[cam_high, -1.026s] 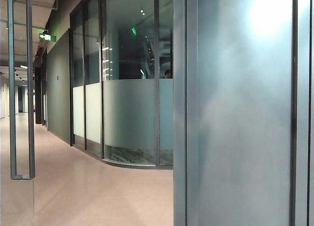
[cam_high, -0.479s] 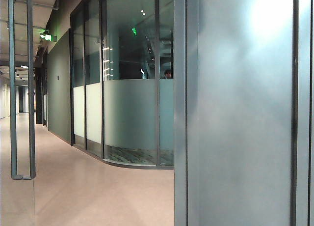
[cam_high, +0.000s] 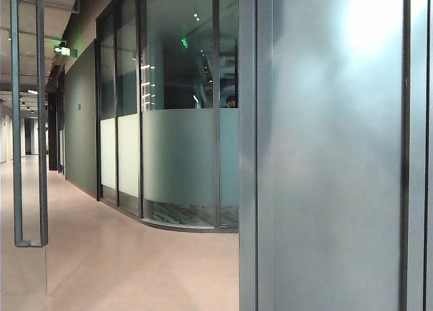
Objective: Raise the arm to find the leftmost switch on the wall and turn off the lights.
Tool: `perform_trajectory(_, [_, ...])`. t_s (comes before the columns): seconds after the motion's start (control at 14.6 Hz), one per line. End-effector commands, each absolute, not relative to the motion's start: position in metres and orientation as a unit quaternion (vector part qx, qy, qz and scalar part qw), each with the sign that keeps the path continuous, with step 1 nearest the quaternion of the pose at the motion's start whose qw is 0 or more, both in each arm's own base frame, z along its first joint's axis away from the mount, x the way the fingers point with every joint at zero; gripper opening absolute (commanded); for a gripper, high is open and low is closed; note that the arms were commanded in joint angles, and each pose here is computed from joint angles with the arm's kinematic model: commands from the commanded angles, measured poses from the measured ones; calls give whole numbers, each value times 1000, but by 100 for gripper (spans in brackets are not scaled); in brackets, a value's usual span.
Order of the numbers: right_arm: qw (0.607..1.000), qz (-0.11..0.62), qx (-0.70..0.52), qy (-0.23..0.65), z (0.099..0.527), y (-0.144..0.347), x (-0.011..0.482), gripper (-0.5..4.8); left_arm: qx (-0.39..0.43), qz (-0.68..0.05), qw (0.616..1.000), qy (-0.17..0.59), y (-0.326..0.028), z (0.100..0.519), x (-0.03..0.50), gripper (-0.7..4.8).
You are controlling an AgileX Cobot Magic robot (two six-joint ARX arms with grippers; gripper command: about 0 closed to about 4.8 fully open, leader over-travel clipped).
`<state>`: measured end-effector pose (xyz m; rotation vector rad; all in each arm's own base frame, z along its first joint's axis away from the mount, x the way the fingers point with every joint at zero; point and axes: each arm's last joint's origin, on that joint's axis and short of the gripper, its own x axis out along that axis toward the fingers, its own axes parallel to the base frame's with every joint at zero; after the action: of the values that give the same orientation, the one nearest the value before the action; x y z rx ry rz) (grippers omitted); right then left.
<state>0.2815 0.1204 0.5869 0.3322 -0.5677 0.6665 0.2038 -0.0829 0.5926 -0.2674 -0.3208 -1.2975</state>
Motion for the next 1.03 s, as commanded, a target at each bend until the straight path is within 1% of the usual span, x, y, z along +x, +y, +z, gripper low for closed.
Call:
perform_trajectory(0.07, [897,303,162,-277,584,122,288,-1,-122,-603,774,-152,-82,595,201,-5])
perform_trajectory(0.34, [904,290,164,-267,576,127,301,-1,-122,-603,773,-152,-82,595,201,-5])
perform_trajectory(0.41, [909,273,170,-266,574,127,304,-1,-120,-606,772,-151,-82,595,201,-5])
perform_trajectory(0.62, [909,270,171,-267,573,127,306,-1,-116,-611,769,-148,-82,594,200,-5])
perform_trajectory(0.82, [903,284,170,-274,575,127,304,-1,-116,-611,768,-150,-82,595,200,-5])
perform_trajectory(0.96, [894,321,157,-270,578,127,298,-1,-114,-611,768,-154,-82,595,200,-5])
perform_trajectory(1.03, [893,325,156,-269,582,124,290,-1,-113,-611,768,-155,-81,596,198,-5])
